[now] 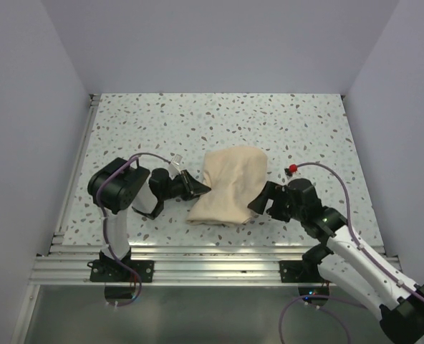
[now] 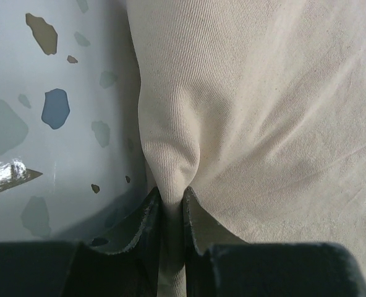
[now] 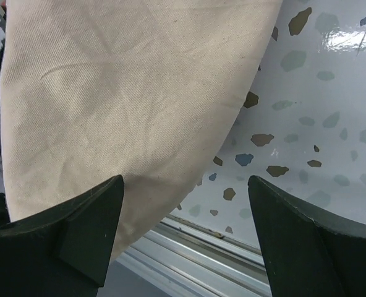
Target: Prepare the surgical pack
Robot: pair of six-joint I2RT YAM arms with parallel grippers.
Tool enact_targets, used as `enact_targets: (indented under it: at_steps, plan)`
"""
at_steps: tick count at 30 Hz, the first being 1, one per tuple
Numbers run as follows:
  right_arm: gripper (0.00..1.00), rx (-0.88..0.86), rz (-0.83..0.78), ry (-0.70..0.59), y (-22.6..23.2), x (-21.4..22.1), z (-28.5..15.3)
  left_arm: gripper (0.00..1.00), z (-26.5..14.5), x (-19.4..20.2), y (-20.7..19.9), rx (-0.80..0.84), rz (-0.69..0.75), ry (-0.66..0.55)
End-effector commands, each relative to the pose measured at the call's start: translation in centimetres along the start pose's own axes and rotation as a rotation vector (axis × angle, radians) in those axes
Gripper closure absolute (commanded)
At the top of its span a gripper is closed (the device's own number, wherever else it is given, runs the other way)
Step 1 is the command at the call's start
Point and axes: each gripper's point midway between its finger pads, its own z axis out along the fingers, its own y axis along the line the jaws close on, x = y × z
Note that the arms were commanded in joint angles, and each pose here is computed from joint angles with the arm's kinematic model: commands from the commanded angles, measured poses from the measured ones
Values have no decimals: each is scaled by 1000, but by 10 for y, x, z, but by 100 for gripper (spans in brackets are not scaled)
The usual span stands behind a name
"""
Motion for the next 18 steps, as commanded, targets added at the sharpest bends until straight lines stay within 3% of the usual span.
enact_targets:
  at_steps: [1,11,18]
  plan:
    - [15,-144,160,-104,28,-19,6,100,-7,25,56,-201,-78,26]
    - [27,-103,267,-217,16,-40,41,100,-10,30,59,-188,-103,18]
    - [22,-42,292,-358,-2,-59,42,100,-10,29,57,-182,-100,17]
